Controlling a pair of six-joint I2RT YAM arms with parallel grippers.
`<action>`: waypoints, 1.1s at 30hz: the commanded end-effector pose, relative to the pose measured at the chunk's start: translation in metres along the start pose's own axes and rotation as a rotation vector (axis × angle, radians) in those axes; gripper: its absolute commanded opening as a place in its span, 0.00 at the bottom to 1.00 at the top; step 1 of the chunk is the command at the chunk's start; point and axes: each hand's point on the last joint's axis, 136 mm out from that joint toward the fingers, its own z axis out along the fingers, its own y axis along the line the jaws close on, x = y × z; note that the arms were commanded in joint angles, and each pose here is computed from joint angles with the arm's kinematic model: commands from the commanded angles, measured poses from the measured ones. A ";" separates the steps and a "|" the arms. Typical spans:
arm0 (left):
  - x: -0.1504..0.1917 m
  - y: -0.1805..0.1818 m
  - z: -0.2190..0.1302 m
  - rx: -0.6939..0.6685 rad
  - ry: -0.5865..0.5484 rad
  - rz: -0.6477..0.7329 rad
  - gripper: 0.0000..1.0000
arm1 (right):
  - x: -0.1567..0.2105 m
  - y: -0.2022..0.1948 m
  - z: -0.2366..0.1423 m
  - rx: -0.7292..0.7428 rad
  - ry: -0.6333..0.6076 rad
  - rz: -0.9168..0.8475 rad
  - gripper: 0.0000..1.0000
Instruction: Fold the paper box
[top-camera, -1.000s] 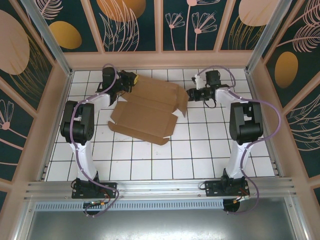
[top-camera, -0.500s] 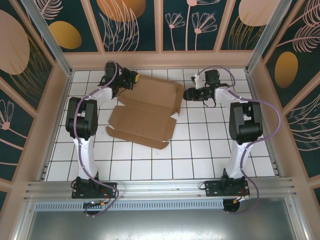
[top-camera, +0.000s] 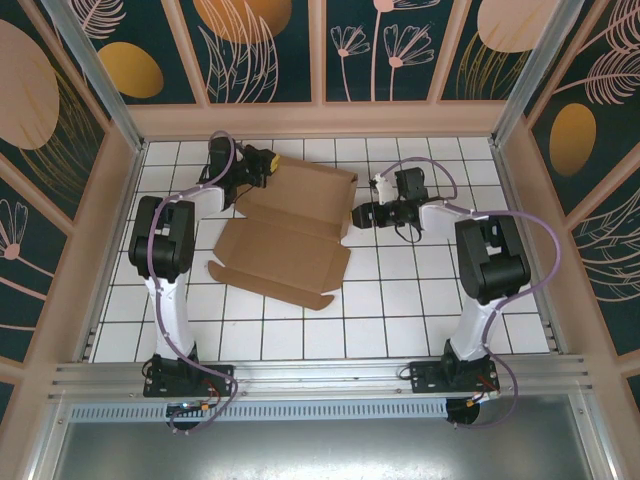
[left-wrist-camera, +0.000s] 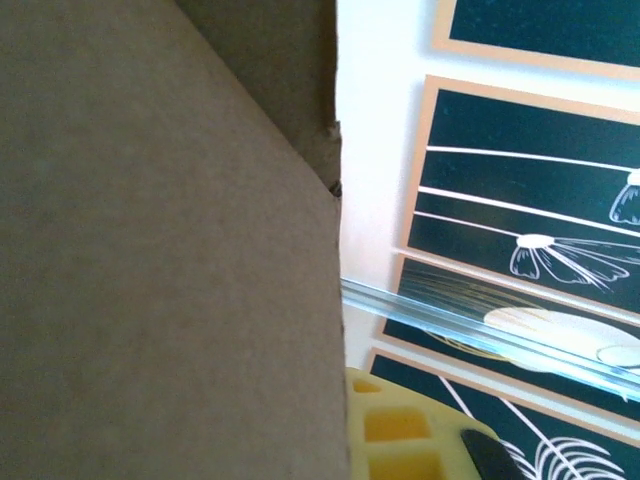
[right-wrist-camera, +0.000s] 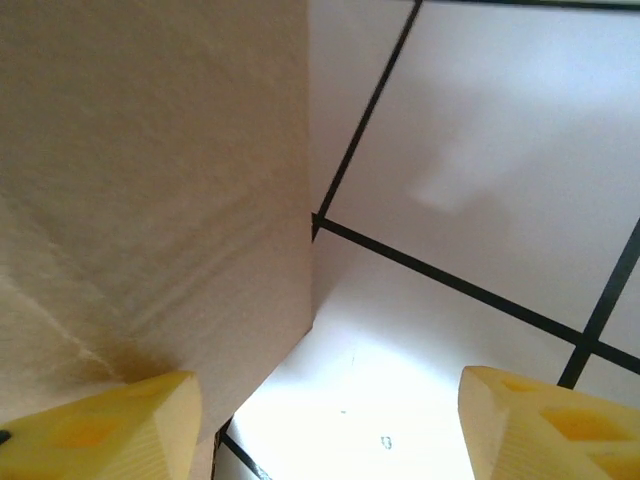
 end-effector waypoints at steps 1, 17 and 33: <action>0.017 -0.030 -0.012 0.120 0.053 0.042 0.00 | -0.036 0.015 -0.014 0.033 -0.157 -0.113 0.70; 0.046 -0.064 -0.049 0.449 0.119 0.159 0.00 | -0.022 0.034 -0.019 0.116 -0.250 -0.268 0.72; 0.058 -0.002 -0.039 0.265 0.123 0.178 0.00 | -0.040 0.016 -0.026 0.424 -0.425 -0.385 0.65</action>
